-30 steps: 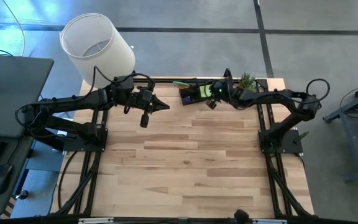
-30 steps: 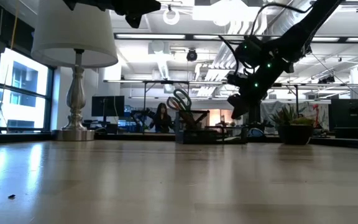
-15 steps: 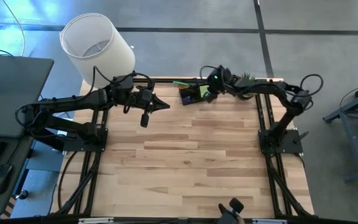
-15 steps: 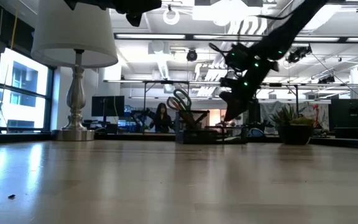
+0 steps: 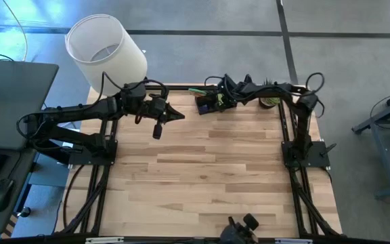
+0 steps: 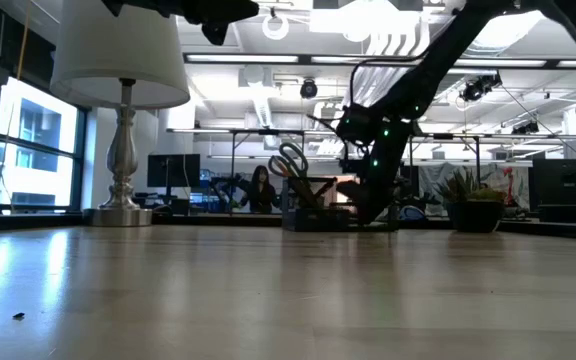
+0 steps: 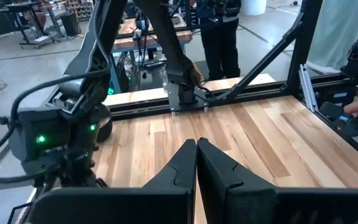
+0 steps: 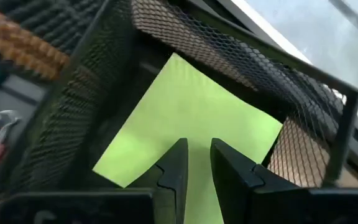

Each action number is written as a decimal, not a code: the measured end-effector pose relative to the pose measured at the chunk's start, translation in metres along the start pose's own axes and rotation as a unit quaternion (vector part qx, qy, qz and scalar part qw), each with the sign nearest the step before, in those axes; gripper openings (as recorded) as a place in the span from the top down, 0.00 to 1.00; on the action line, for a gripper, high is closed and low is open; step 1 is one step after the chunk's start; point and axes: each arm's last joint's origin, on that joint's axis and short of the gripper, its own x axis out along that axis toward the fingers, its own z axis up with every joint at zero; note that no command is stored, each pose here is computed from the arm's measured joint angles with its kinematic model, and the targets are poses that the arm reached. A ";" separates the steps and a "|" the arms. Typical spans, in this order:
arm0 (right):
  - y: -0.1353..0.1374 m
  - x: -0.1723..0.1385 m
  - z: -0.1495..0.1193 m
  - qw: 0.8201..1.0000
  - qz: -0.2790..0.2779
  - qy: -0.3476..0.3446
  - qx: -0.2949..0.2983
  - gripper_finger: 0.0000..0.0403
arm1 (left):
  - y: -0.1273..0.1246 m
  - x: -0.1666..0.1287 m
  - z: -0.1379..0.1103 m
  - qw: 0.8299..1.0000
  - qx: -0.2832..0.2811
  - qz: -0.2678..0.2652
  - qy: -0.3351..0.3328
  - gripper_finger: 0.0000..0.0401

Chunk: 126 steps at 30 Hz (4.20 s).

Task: Pick and place office supplies into organizer
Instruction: Put the green sticky notes into the black desk organizer, then adjust the black desk organizer

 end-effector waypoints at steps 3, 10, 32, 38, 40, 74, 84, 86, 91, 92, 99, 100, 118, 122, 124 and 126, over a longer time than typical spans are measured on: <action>0.006 0.005 0.001 1.000 0.002 -0.013 -0.009 0.85 | 0.000 0.000 0.000 1.000 -0.001 0.000 0.002 1.00; 0.016 0.001 -0.003 0.999 0.023 0.000 -0.033 0.85 | 0.000 0.000 0.000 1.000 0.007 0.000 0.002 1.00; 0.015 -0.005 -0.001 0.991 -0.030 -0.010 -0.130 0.84 | 0.000 0.000 0.000 1.000 0.006 0.000 0.002 1.00; 0.019 -0.040 0.008 0.991 -0.024 -0.048 -0.124 0.84 | 0.000 0.000 -0.001 1.000 0.008 -0.001 0.006 1.00; 0.022 -0.054 0.010 0.991 -0.014 -0.061 -0.119 0.84 | 0.000 0.001 -0.002 1.000 0.008 -0.002 0.009 1.00; 0.049 -0.043 -0.050 0.969 0.200 -0.102 -0.102 0.93 | 0.002 0.002 0.000 1.000 -0.003 0.018 -0.003 1.00; 0.063 -0.010 -0.019 0.973 0.174 -0.075 -0.133 0.92 | 0.004 0.003 -0.001 0.998 -0.021 0.051 0.006 1.00; 0.065 -0.009 -0.012 0.972 0.175 -0.082 -0.131 0.92 | 0.004 0.005 -0.003 0.998 -0.028 0.050 0.012 1.00; 0.066 -0.011 -0.004 0.967 0.174 -0.107 -0.153 0.94 | 0.008 0.017 -0.010 0.997 -0.031 0.060 0.022 1.00; 0.066 -0.011 -0.003 0.966 0.173 -0.111 -0.157 0.95 | 0.009 0.020 -0.011 0.997 -0.031 0.063 0.020 1.00; 0.066 -0.012 0.001 0.964 0.171 -0.132 -0.154 0.98 | 0.012 0.028 -0.015 0.997 -0.031 0.063 0.018 1.00; 0.066 -0.012 0.002 0.964 0.171 -0.137 -0.153 0.99 | 0.012 0.028 -0.014 0.997 -0.032 0.064 0.014 1.00; 0.053 -0.009 0.009 0.966 0.152 -0.162 -0.130 1.00 | 0.012 0.028 -0.011 0.997 -0.040 0.060 -0.001 1.00; 0.052 -0.008 0.009 0.965 0.158 -0.163 -0.129 1.00 | 0.012 0.028 -0.012 0.997 -0.040 0.060 0.000 1.00; 0.052 -0.008 0.009 0.965 0.159 -0.163 -0.129 1.00 | 0.012 0.028 -0.012 0.997 -0.040 0.059 0.002 1.00; 0.052 -0.009 0.009 0.964 0.166 -0.164 -0.130 1.00 | 0.012 0.028 -0.012 0.998 -0.040 0.055 0.002 1.00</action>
